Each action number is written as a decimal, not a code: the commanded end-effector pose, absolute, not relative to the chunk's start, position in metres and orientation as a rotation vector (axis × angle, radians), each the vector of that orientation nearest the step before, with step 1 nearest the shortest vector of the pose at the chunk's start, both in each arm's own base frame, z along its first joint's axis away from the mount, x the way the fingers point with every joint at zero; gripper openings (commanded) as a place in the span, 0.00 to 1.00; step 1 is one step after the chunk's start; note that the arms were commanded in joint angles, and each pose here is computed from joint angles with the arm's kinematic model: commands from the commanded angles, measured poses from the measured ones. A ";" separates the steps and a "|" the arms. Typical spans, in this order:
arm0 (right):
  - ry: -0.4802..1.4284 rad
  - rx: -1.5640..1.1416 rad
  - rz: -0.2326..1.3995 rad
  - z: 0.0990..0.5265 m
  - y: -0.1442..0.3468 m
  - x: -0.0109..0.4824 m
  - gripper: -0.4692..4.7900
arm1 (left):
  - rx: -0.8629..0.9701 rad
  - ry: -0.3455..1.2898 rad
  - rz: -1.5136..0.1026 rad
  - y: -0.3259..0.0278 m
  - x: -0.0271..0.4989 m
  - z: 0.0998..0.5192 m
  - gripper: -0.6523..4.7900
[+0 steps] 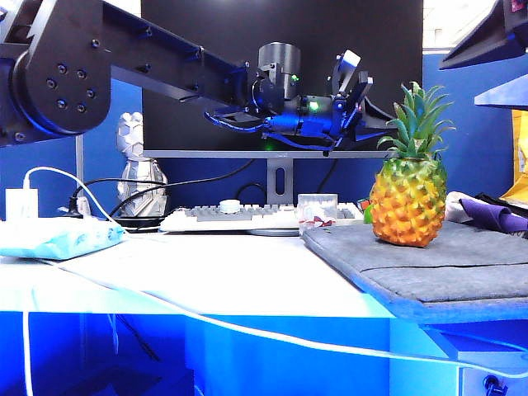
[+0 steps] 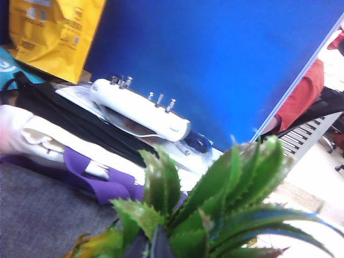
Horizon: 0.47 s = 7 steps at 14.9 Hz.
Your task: Pick up the pineapple and place it above the gray bag.
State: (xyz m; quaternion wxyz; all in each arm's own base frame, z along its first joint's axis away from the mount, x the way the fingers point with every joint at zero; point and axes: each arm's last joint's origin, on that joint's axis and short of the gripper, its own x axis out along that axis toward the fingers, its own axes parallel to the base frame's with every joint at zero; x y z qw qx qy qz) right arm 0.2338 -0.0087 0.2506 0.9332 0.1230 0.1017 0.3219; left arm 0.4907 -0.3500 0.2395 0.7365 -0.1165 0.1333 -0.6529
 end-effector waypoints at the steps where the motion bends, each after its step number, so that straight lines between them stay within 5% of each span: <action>1: 0.192 0.240 0.662 0.253 -0.008 0.234 1.00 | -0.246 0.240 -1.423 -0.350 0.490 0.248 0.38; 3: 0.191 0.240 0.647 0.253 -0.009 0.234 1.00 | -0.251 0.251 -1.380 -0.349 0.491 0.247 0.85; 4: 0.191 0.240 0.647 0.253 -0.009 0.234 1.00 | -0.255 0.277 -1.347 -0.349 0.492 0.244 1.00; 7: 0.192 0.240 0.645 0.253 -0.009 0.234 1.00 | -0.264 0.358 -1.318 -0.349 0.492 0.238 1.00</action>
